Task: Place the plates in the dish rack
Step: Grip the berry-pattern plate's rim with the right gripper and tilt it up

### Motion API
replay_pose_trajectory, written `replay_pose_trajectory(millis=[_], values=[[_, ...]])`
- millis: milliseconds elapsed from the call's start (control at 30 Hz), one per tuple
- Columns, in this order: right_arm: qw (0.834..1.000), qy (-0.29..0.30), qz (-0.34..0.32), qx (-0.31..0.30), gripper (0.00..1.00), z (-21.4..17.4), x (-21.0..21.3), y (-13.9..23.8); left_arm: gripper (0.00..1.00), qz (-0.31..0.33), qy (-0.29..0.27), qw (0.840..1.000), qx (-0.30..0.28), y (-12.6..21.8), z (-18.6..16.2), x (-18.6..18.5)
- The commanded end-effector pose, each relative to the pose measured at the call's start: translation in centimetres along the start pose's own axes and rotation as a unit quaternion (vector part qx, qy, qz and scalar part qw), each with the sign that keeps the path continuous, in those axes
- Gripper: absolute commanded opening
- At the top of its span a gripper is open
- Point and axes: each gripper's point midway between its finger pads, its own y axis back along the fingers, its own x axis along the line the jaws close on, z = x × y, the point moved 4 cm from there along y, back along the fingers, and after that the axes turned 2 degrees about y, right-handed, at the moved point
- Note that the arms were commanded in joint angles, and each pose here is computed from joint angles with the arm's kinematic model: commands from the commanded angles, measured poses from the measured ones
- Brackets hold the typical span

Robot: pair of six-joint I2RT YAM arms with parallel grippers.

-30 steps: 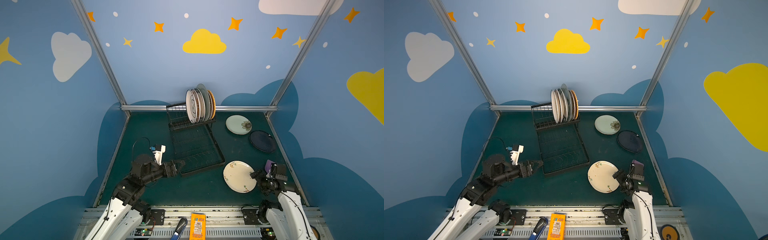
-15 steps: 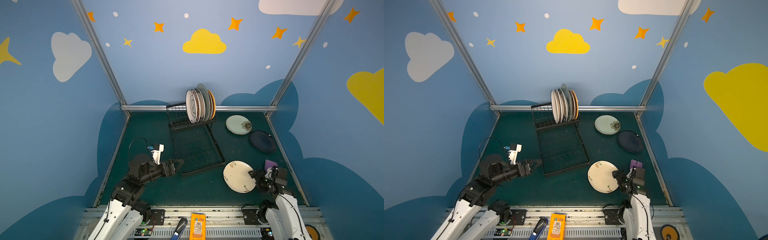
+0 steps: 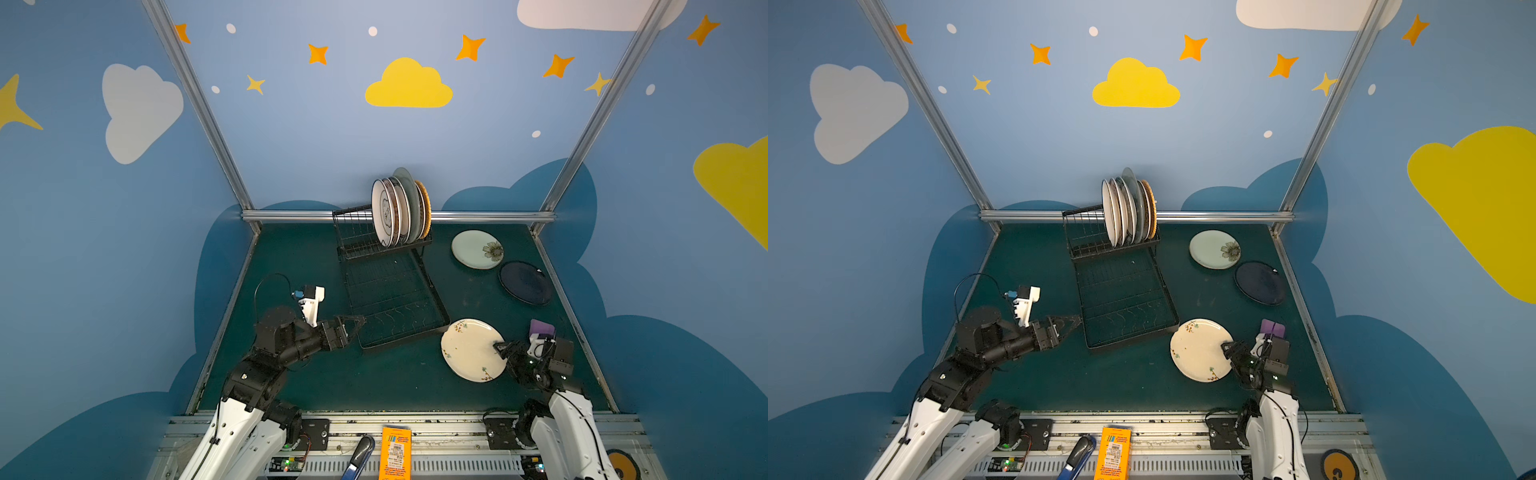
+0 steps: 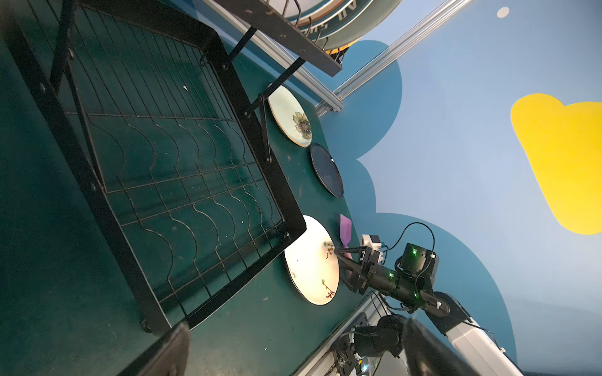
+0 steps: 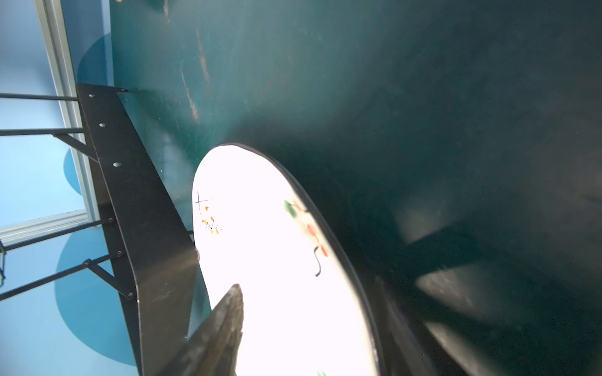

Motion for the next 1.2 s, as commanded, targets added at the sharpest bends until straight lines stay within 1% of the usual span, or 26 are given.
replay_pose_trajectory(millis=[0, 133, 233, 400, 633, 800, 1000, 1167], values=[[0.998, 0.015, 0.054, 0.005, 0.55, 0.1, 1.6, 0.0, 1.0, -0.01, -0.003, 1.0, -0.005, -0.1, 0.3, -0.1], [0.998, 0.01, 0.056, 0.005, 0.39, 0.1, 1.5, -0.2, 1.0, -0.009, 0.0, 1.0, -0.007, -0.1, 0.4, 0.0], [0.998, 0.012, 0.057, 0.001, 0.29, 0.2, 1.6, -0.2, 1.0, -0.009, 0.002, 1.0, -0.008, -0.1, 0.4, 0.0], [0.998, 0.013, 0.054, -0.003, 0.2, 0.3, 1.6, -0.1, 1.0, -0.008, 0.003, 1.0, -0.011, 0.0, 0.5, 0.1], [1.0, 0.008, 0.017, -0.011, 0.04, 0.4, 0.7, 0.2, 1.0, -0.006, 0.01, 1.0, -0.016, 0.0, 0.9, 0.4], [1.0, 0.019, 0.0, -0.025, 0.0, 0.8, 0.7, 0.9, 1.0, -0.006, 0.018, 1.0, -0.019, -0.1, 1.1, 0.6], [0.998, 0.037, -0.021, -0.04, 0.0, 1.4, 1.0, 1.8, 1.0, -0.005, 0.024, 0.999, -0.021, -0.1, 1.3, 0.8], [0.997, 0.04, -0.036, -0.059, 0.0, 2.3, 1.7, 3.0, 1.0, -0.004, 0.028, 0.999, -0.026, -0.2, 1.5, 1.0]])
